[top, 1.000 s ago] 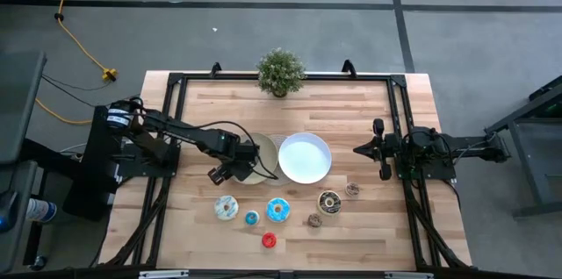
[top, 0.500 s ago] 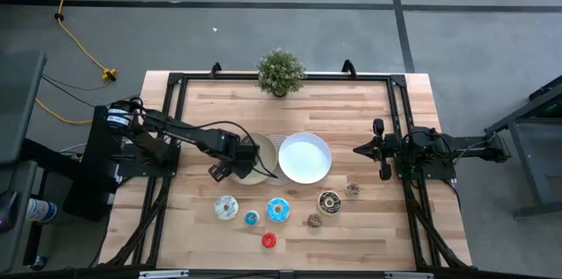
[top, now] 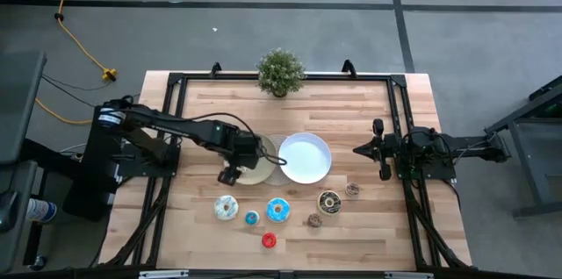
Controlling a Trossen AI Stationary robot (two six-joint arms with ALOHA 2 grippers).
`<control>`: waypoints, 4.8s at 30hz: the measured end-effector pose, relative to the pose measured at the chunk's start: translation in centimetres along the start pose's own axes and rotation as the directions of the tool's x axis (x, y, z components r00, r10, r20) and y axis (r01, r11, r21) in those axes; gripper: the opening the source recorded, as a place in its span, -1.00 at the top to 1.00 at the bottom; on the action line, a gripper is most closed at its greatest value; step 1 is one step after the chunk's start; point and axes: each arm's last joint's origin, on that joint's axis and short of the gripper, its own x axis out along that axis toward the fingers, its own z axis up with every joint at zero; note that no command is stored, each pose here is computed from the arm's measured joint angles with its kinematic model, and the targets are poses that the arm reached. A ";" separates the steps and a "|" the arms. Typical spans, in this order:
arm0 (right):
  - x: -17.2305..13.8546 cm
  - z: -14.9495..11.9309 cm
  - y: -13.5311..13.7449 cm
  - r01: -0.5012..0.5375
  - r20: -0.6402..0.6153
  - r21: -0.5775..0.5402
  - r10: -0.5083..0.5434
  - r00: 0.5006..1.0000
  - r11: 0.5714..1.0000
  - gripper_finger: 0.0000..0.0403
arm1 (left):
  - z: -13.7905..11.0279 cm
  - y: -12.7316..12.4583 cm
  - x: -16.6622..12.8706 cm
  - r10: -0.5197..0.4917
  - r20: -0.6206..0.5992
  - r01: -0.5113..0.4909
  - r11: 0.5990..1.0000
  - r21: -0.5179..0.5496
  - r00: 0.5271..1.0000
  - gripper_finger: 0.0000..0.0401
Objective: Pick & Place donuts
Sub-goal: Put the small blue donut on the brown plate
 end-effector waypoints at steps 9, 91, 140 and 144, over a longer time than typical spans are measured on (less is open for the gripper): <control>0.0 0.0 0.0 0.000 0.005 0.000 0.000 1.000 1.000 1.00 | 1.2 -2.7 -1.2 -0.204 0.085 0.220 0.936 -0.274 0.975 -0.35; 0.0 0.0 0.0 0.000 -0.002 0.000 0.000 1.000 1.000 1.00 | 4.7 -14.0 10.2 -0.030 0.023 0.028 0.995 0.094 0.999 -0.93; 0.0 0.0 0.0 0.000 -0.002 0.000 0.000 1.000 1.000 1.00 | 5.2 -14.4 9.9 -0.089 -0.057 0.085 0.994 -0.063 0.994 -0.19; 0.0 0.0 0.0 0.000 -0.002 0.000 0.000 1.000 1.000 1.00 | 5.2 -14.4 9.9 -0.084 -0.053 0.081 0.995 -0.064 0.995 -0.19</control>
